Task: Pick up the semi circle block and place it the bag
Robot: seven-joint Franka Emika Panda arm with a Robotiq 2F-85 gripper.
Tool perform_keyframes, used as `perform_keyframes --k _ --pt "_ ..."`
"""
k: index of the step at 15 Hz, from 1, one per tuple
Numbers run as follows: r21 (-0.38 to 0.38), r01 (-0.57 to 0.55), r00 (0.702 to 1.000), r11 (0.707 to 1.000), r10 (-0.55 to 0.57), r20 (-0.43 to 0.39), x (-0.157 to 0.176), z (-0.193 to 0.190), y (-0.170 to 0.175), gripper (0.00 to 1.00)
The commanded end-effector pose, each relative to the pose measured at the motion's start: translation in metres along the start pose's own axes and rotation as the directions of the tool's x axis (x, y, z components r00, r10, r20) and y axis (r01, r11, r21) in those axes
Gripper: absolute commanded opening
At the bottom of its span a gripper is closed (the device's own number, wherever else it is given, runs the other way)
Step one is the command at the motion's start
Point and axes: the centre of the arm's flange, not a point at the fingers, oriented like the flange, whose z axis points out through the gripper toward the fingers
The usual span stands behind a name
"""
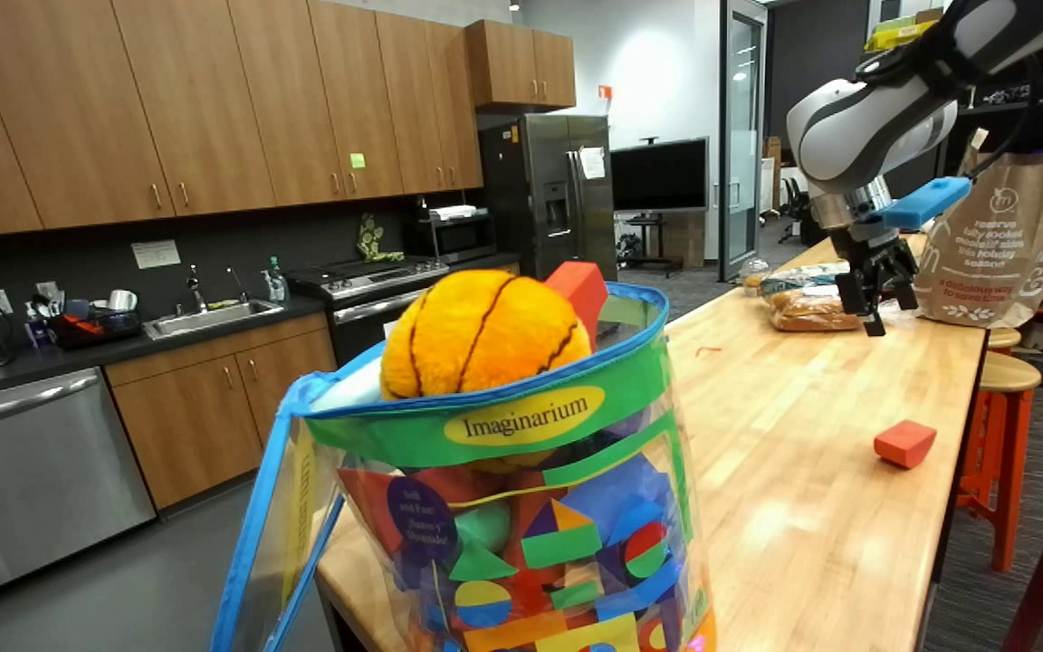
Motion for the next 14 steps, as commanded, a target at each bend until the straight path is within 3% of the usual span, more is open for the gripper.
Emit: perform_keyframes --k 1,6,14 --pt "0.0 0.0 1.0 1.0 0.0 0.0 0.0 0.0 0.0 1.0" --pt "0.033 -0.015 1.0 0.999 0.014 0.017 -0.006 0.002 -0.01 1.0" --pt "0.236 -0.042 0.987 0.971 0.003 0.163 -0.04 0.069 -0.067 1.0"
